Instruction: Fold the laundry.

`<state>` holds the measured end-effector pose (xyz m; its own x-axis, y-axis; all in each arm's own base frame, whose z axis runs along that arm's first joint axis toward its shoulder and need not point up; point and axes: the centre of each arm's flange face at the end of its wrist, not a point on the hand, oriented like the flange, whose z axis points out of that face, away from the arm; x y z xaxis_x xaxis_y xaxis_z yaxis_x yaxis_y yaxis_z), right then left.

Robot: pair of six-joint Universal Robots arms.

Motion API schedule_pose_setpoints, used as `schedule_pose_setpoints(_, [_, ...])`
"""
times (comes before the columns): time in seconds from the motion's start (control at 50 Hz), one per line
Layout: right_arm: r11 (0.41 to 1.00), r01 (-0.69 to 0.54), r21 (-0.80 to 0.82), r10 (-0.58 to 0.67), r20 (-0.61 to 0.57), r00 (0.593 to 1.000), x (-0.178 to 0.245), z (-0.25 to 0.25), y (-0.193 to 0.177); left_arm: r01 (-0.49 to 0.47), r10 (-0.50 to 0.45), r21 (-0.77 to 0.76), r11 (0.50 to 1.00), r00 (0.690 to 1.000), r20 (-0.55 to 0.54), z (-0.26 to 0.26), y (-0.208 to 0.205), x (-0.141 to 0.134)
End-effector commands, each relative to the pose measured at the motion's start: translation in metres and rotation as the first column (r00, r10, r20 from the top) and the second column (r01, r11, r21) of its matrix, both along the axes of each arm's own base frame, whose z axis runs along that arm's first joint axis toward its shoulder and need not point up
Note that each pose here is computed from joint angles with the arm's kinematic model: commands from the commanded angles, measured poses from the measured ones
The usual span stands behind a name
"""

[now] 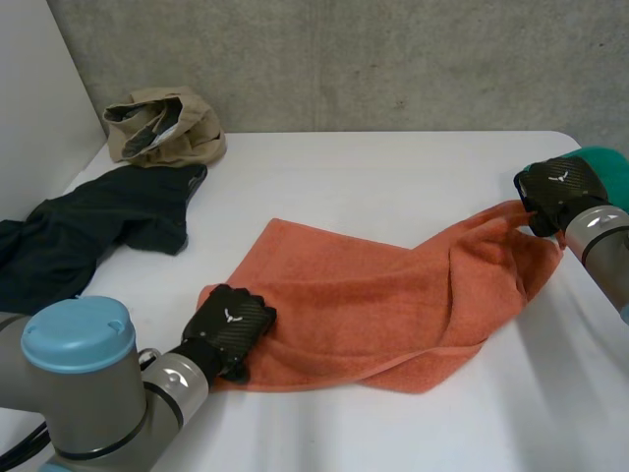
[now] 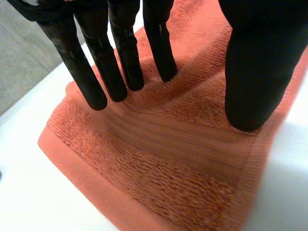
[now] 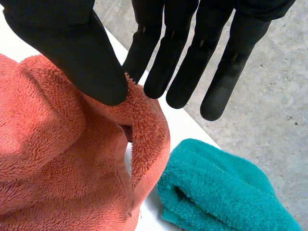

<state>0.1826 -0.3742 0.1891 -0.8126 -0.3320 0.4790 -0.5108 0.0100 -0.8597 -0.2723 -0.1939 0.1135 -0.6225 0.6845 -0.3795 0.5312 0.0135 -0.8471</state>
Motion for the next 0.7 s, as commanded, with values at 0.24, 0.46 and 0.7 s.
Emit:
schedule_pose_setpoints(0.24, [1.0,0.004,0.0,-0.004,0.0,1.0,-0.002,0.001,0.001,0.011,-0.012,-0.038,0.999,1.0,-0.001,-0.009,-0.02,-0.015])
schedule_pose_setpoints(0.46, [1.0,0.012,-0.013,-0.012,0.004,1.0,-0.005,0.008,0.001,0.02,-0.023,-0.065,0.998,0.999,-0.046,0.027,-0.002,-0.01])
schedule_pose_setpoints(0.7, [1.0,0.005,-0.012,-0.005,0.007,1.0,-0.004,0.009,0.004,0.08,-0.077,0.045,0.996,0.995,-0.069,0.009,0.017,-0.028])
